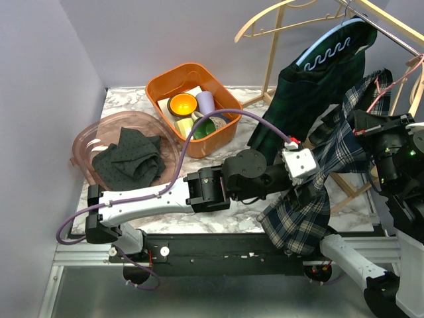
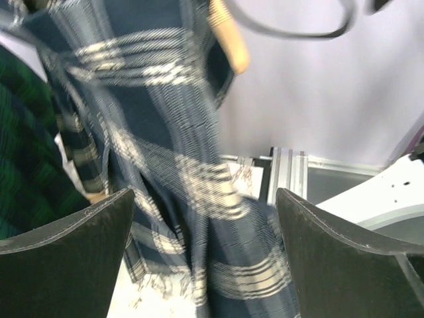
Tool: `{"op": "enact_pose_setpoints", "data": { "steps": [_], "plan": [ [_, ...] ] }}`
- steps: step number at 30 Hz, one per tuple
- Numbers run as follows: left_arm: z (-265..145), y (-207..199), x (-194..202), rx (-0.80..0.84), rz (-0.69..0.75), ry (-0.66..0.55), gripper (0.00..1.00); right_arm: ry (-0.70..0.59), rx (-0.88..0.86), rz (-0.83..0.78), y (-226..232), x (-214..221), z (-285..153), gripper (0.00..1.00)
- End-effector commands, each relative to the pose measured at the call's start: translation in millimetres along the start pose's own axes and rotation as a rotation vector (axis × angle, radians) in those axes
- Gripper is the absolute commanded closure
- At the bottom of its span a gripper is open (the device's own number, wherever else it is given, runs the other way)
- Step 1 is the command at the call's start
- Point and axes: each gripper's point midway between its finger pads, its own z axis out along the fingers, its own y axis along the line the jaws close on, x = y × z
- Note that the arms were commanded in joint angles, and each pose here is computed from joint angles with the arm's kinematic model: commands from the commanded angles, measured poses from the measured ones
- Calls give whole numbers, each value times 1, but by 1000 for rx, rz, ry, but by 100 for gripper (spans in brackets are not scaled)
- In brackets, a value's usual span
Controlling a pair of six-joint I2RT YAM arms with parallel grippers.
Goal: Remove the skirt from the hanger
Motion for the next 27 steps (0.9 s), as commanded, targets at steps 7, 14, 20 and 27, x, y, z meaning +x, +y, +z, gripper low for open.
{"op": "enact_pose_setpoints", "data": {
  "steps": [7, 14, 20, 27],
  "plan": [
    [13, -4, -1, -74, 17, 16, 1, -80, -117, 110, 26, -25, -10, 99],
    [31, 1, 22, -114, 41, 86, 41, -83, -149, 125, 30, -27, -15, 99],
    [9, -6, 30, -79, 39, 141, 100, -136, -118, 104, 25, -36, -12, 99],
    [-41, 5, 21, -124, 7, 134, 100, -189, -124, 114, 28, -49, -14, 99]
  ]
}}
